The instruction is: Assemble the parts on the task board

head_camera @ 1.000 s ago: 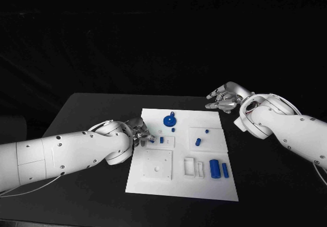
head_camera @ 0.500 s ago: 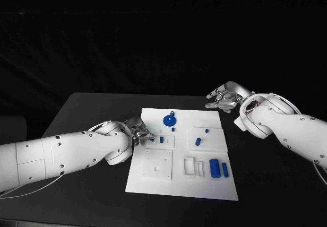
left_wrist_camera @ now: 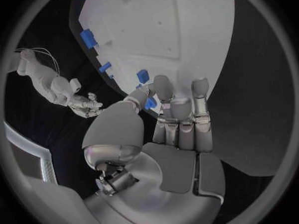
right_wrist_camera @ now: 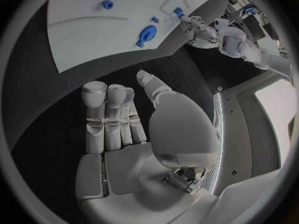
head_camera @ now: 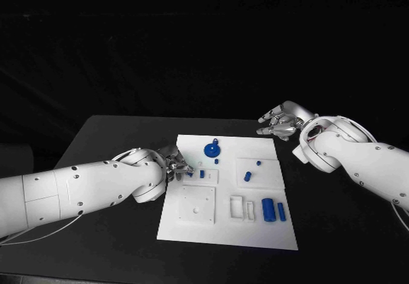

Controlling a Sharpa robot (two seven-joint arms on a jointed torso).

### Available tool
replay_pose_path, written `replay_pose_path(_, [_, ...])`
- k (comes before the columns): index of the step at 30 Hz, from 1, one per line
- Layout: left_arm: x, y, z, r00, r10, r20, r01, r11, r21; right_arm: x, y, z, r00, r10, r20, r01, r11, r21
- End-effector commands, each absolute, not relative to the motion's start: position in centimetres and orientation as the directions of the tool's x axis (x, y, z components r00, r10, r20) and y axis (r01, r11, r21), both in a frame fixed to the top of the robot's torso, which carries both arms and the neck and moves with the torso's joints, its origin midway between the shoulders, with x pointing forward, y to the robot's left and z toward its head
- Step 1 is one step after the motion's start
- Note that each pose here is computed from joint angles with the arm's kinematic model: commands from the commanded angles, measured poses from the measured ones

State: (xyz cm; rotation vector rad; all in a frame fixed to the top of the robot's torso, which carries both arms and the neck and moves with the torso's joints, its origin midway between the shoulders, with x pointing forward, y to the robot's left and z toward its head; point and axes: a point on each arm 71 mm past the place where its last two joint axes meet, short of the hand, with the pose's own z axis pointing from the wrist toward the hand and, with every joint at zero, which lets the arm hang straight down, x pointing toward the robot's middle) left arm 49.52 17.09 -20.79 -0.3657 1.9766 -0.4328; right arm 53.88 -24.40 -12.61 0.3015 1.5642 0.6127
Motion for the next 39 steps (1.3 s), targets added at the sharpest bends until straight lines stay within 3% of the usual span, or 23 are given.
replay_pose_path(1, [49.22,16.86,-21.54,-0.469,-0.39,-0.793,-0.063,0.91,-0.41,53.85,-24.29,-12.66,-0.109,0.534,-0.838,-0.181,0.819,0.545])
replay_pose_path(39, [49.25,16.79,-21.52,-0.468,-0.288,-0.835,-0.009,0.947,-0.322,53.88,-24.24,-12.69,-0.11,0.535,-0.838,-0.181,0.818,0.546])
